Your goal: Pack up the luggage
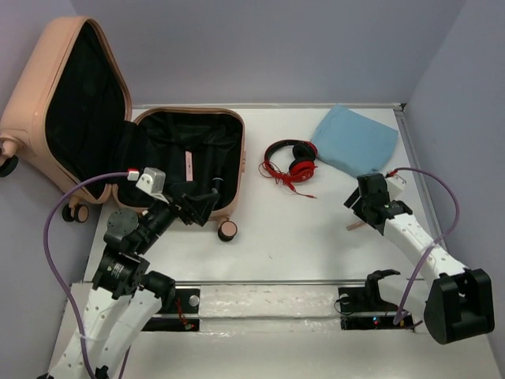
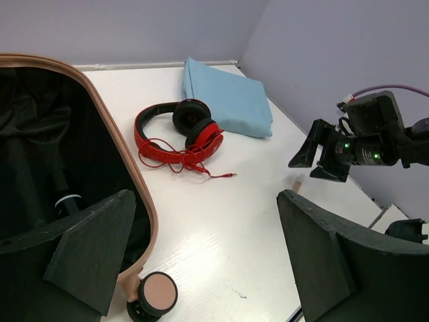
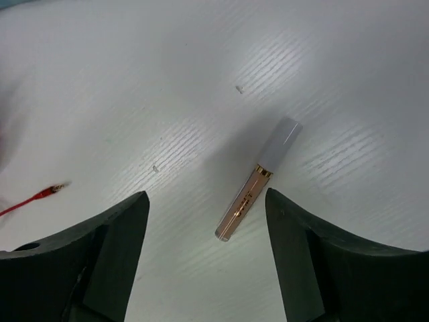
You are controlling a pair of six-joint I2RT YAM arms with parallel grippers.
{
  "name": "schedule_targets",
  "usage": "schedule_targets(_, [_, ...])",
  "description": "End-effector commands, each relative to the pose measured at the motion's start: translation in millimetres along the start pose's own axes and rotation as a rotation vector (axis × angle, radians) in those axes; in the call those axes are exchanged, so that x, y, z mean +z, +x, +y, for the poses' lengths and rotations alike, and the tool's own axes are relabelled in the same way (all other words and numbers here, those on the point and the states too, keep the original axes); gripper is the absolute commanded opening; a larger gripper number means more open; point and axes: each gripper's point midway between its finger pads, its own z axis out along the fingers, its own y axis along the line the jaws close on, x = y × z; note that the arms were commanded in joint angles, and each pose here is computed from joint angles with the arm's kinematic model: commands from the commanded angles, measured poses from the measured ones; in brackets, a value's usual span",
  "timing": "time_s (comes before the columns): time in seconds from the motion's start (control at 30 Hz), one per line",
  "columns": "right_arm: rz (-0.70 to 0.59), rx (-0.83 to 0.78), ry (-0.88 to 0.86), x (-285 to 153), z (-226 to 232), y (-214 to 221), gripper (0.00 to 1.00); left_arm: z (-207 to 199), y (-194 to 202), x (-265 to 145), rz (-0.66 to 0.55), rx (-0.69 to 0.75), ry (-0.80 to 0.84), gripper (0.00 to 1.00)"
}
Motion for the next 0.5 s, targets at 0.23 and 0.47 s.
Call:
schedule_targets(0.23, [0.106,0.122,0.162,22,-37,17,0.66,-17,-29,-12,-0.089,0.038,0.034,0.99])
schedule_targets(0.47, [0.147,0.136,0.174,37,-32,24,0.53,-20,-30,-14,-0.093,0.041,0.042,0.99])
